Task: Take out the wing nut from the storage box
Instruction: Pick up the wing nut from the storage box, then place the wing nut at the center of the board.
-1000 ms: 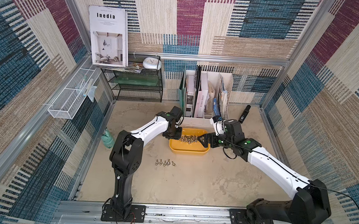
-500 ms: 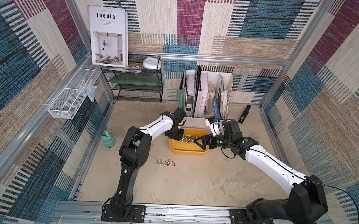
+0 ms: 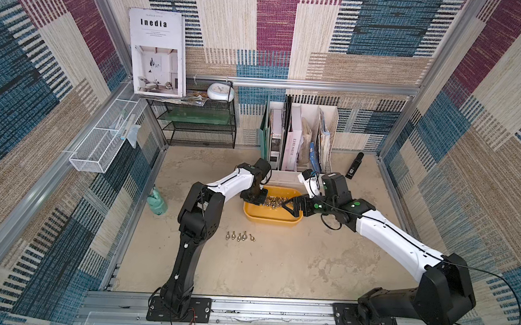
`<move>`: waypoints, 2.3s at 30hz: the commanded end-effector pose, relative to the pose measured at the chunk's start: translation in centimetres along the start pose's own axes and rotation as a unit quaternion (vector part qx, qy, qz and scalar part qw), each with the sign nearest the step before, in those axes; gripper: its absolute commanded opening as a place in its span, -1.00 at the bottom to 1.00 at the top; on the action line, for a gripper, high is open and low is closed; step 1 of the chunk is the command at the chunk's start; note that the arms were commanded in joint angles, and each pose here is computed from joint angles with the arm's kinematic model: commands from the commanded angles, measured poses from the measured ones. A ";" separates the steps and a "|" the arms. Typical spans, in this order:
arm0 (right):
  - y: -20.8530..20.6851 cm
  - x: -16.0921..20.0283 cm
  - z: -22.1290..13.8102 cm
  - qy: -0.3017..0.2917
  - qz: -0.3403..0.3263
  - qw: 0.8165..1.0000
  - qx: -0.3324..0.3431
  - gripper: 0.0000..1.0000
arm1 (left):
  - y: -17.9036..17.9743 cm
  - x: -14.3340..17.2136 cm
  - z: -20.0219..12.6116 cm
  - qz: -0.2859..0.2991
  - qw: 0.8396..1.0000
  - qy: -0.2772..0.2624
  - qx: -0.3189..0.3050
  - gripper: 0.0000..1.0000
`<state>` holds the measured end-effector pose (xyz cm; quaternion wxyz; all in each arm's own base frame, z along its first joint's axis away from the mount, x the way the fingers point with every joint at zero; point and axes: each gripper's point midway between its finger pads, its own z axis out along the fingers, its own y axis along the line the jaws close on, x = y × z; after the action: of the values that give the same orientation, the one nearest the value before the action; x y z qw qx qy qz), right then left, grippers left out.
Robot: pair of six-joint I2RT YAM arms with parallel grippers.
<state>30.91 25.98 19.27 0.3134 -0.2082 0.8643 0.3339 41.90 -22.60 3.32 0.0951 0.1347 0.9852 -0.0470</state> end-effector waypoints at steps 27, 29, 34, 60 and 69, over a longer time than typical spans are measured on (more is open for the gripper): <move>0.0 0.2 0.2 0.000 0.000 1.000 -0.004 0.98 | 0.1 -0.4 -3.3 0.000 1.000 -0.028 -0.010 -1.00; 0.1 0.3 0.2 0.001 -0.002 1.000 -0.009 0.98 | -0.2 0.0 -4.2 -0.003 0.999 -0.033 -0.010 -0.99; 1.1 0.9 0.2 0.011 -0.013 0.999 -0.041 0.98 | -0.9 1.7 -6.5 -0.015 0.999 -0.046 -0.012 -1.00; 4.0 6.6 -4.1 0.017 0.012 0.996 -0.090 0.98 | -7.5 13.7 -5.5 -0.031 0.998 -0.034 -0.036 -1.00; 4.1 7.3 -4.9 0.013 0.014 0.996 -0.082 0.98 | -7.3 15.4 -3.5 -0.035 0.998 -0.017 -0.047 -1.00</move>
<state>21.49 24.49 19.30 0.2835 -0.2317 0.8354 0.4100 24.48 -25.26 4.42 0.1087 0.1032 0.9887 -0.0099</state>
